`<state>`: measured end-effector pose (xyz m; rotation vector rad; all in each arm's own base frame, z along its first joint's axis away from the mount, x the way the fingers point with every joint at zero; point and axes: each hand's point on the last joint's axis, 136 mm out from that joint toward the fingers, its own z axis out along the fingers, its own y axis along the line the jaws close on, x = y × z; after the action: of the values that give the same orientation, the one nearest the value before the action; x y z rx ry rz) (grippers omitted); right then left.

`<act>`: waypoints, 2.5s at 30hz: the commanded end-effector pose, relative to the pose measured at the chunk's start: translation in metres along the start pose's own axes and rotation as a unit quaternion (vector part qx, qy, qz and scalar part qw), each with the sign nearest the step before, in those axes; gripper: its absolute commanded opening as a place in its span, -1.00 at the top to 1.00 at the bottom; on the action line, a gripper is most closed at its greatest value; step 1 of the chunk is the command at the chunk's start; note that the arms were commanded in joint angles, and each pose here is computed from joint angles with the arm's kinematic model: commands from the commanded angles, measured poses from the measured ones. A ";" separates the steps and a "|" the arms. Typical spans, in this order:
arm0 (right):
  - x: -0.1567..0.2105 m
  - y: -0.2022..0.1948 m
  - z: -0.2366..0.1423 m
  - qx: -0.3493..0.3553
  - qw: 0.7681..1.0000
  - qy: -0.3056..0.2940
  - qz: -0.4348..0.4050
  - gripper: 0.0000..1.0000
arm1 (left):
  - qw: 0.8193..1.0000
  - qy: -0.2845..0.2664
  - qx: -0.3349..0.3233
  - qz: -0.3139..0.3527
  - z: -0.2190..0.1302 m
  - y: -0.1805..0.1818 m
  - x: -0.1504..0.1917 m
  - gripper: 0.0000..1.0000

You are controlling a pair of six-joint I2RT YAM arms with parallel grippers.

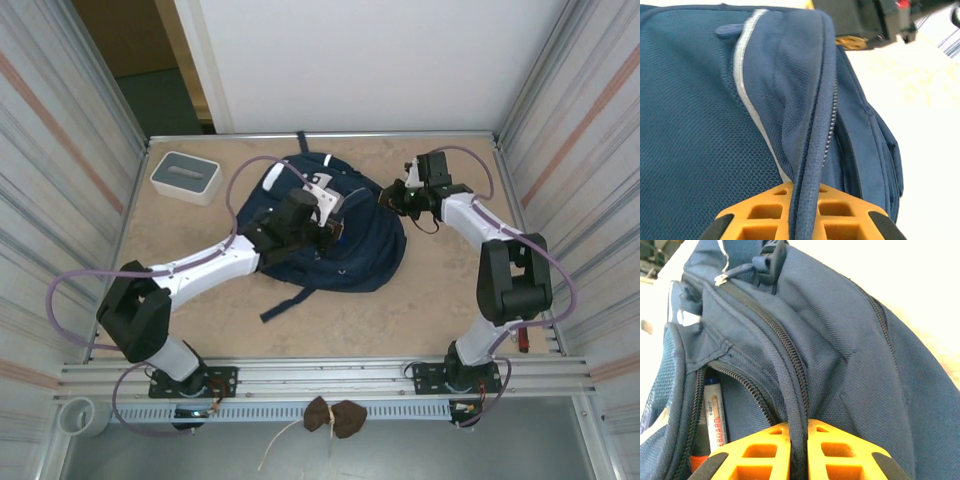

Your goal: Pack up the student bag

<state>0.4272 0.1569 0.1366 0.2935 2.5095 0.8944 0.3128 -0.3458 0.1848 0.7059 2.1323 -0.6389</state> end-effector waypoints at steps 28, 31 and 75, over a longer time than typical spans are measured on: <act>-0.035 -0.006 -0.069 0.069 0.994 -0.034 -0.080 0.03 | 0.938 -0.078 0.027 0.338 -0.077 0.012 0.006 -0.26; -0.004 0.005 -0.073 0.045 0.995 -0.024 -0.089 0.00 | 0.910 -0.064 0.045 0.408 -0.076 0.017 0.025 -0.27; 0.072 -0.001 -0.090 0.046 0.993 0.033 -0.106 -0.05 | 0.830 0.052 0.111 0.544 0.030 0.029 0.068 0.73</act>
<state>0.3343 0.1328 0.1686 0.0630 2.5801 0.7351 0.3054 -0.3167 0.0974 1.9601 1.3464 -0.1469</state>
